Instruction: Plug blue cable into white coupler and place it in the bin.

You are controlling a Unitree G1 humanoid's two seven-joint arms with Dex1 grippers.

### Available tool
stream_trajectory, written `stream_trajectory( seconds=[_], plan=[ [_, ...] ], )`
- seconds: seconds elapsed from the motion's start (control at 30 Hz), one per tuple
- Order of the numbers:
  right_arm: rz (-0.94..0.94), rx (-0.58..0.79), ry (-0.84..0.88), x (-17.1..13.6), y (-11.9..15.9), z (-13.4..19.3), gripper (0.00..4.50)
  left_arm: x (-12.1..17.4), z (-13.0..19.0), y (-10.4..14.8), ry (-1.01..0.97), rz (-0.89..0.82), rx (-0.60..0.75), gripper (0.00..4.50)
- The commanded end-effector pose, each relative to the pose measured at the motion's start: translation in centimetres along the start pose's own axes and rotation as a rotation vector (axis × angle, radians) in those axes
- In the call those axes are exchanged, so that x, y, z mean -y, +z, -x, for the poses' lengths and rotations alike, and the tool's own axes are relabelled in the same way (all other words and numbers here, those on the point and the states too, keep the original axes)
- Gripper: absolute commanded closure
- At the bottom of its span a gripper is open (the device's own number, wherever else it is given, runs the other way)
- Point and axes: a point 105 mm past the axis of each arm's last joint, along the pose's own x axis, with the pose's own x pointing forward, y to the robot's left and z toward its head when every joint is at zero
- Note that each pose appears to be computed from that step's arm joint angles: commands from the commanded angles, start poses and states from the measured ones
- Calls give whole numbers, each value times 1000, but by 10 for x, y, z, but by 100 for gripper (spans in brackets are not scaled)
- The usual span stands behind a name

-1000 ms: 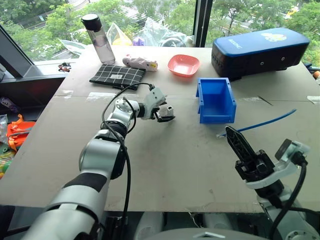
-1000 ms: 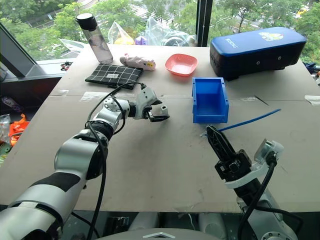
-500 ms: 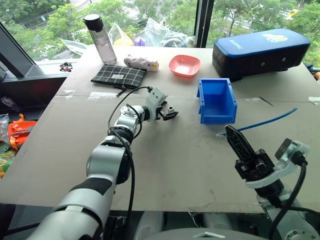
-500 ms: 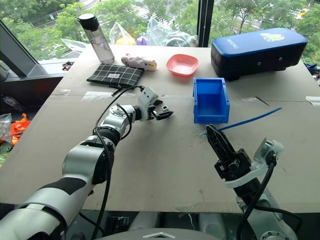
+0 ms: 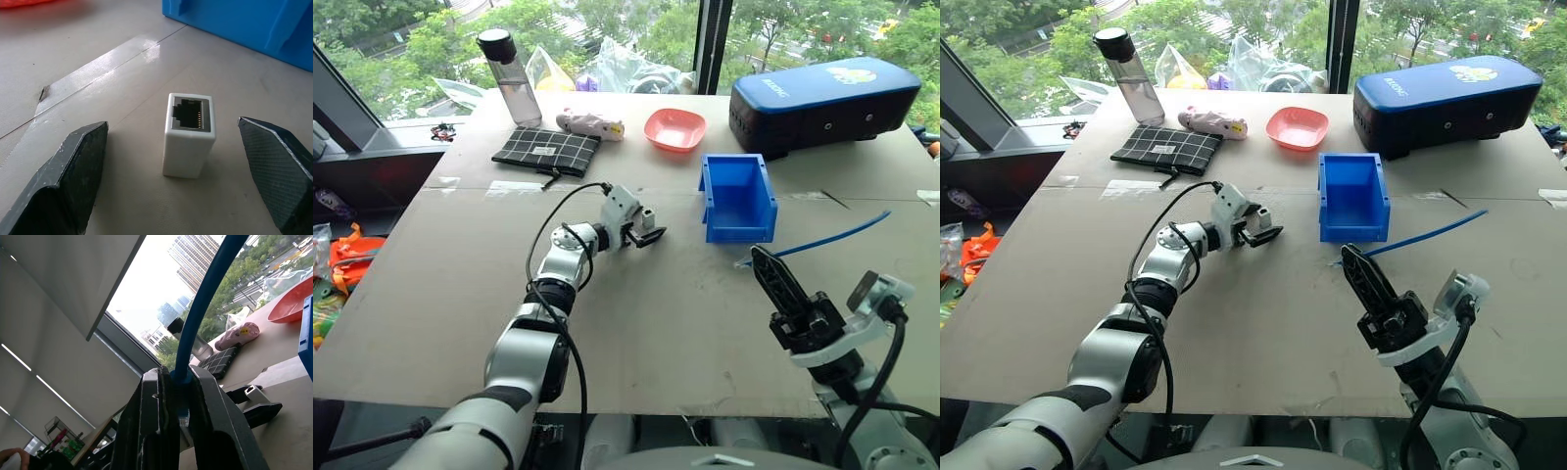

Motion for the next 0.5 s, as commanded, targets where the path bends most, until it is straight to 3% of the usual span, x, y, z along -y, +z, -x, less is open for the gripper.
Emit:
stream_trajectory(
  seconds=[0.03,0.5],
  plan=[
    [11,26,41,-9,5,-1,450,18,-2,-5,-31,24,-21,21],
    [4,26,44,-8,1,-2,450,43,10,10,21,116,-16,21]
  ],
)
